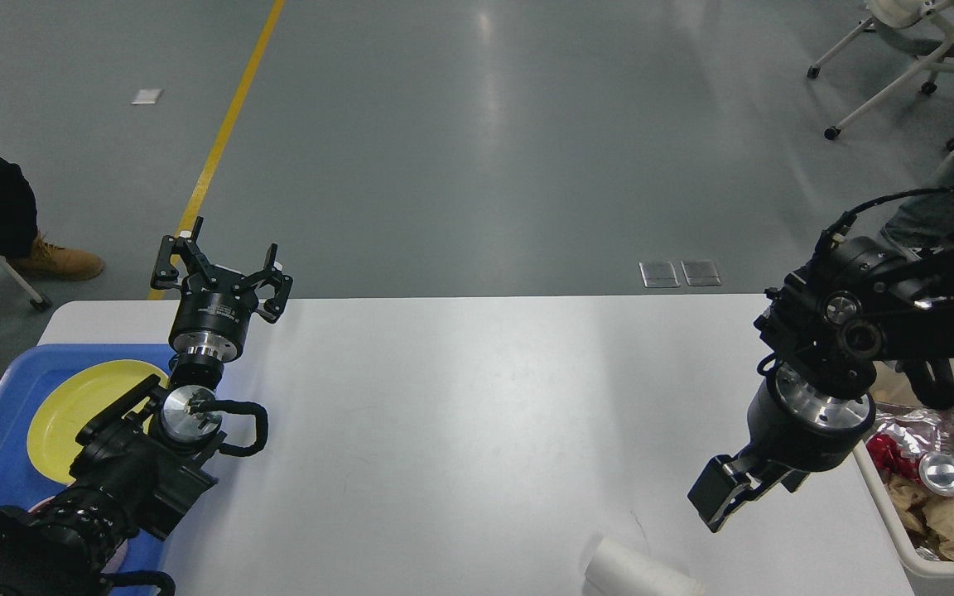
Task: Tidy desktop
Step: 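Move the right gripper down toward the white paper cup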
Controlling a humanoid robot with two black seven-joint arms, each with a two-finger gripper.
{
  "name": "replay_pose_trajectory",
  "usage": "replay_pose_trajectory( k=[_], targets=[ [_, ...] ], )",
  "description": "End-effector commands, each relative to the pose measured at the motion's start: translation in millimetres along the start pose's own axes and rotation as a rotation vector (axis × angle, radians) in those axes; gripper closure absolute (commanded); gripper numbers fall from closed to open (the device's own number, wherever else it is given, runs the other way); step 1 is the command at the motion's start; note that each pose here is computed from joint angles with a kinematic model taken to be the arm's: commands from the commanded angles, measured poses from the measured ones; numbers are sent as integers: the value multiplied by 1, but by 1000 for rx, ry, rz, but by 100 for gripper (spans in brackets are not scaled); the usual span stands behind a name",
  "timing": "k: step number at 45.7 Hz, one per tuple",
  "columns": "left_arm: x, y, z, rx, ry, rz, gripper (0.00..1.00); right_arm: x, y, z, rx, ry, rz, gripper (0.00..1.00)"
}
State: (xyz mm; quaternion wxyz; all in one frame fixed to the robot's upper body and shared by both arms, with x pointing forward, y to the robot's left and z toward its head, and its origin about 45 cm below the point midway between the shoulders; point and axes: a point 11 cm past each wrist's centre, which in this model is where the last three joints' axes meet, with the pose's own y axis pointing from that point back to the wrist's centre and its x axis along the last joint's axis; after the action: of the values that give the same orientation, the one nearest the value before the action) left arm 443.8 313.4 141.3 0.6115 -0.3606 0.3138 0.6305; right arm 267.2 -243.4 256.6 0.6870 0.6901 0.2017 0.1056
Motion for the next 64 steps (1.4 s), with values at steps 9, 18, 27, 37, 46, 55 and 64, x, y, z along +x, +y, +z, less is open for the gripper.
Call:
replay_pose_trajectory(
  k=[9,18,27,37,46,55,64],
  targets=[
    [0,0,0,0,0,0,4,3,-10,-19,64,75,5,0],
    [0,0,0,1,-1,0,4,1,-32,-37,139,104,-17,0],
    [0,0,0,0,0,0,4,4,-55,-43,167,110,-25,0],
    [0,0,0,0,0,0,4,13,-102,-40,141,99,-58,0],
    [0,0,0,0,0,0,4,12,-130,-47,136,110,-80,0],
    [0,0,0,0,0,0,4,15,-148,-51,127,108,-96,0],
    [0,0,0,1,-1,0,4,17,-165,-55,115,110,-107,0]
  ],
)
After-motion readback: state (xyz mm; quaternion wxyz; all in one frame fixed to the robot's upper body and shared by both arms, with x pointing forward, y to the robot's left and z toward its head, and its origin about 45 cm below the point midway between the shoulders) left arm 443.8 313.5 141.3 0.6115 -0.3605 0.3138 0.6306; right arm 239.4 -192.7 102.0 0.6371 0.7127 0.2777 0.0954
